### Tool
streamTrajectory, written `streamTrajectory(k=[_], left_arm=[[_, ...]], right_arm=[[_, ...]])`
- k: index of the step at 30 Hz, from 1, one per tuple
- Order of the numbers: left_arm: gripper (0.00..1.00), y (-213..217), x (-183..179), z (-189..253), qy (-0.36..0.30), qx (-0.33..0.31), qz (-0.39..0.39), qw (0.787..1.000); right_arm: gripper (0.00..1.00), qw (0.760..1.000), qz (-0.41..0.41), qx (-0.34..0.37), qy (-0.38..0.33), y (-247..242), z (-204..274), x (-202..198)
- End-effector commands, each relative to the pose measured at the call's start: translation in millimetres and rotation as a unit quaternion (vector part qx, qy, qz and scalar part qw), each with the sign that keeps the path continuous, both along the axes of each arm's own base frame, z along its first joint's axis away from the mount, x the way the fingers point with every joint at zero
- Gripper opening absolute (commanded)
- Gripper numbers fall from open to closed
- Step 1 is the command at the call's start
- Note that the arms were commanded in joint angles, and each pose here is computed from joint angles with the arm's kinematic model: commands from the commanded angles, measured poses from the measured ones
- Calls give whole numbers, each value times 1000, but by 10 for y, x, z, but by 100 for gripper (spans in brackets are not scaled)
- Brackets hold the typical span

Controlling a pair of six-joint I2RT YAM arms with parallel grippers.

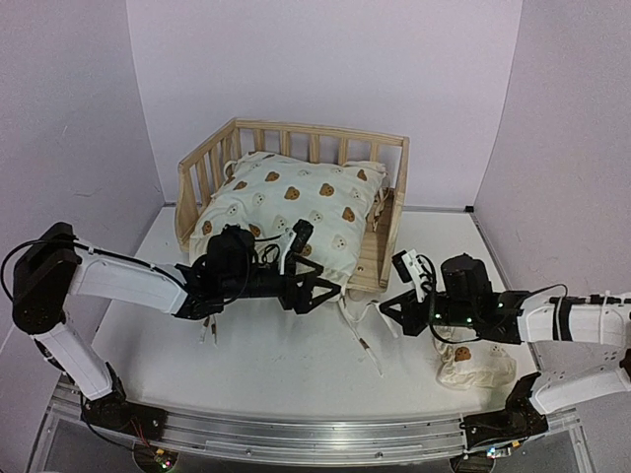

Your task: Set up the pet bed

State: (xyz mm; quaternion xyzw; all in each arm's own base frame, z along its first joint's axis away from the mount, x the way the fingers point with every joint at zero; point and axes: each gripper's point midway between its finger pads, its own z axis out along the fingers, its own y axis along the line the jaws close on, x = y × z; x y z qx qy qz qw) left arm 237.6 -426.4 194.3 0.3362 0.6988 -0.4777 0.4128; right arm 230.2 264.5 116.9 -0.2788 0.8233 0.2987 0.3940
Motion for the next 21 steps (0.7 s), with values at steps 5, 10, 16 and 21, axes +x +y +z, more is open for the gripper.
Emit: streamTrajectory(k=[5,10,16,21], left_arm=[[82,-403,-634,249,-260,1,-226,939],[77,-603,-435,40,-240,25,-294,925],[52,-784,-375,-106,-199,54,-341,917],[39,-816,-382,-81,-194,46,-348,916]], right_arm=[[0,994,102,22,-33,206,467,-154],[0,992,114,22,-48,220,565,-160],[0,990,124,30,-54,251,649,-173],[0,990,127,25,-52,258,617,-167]])
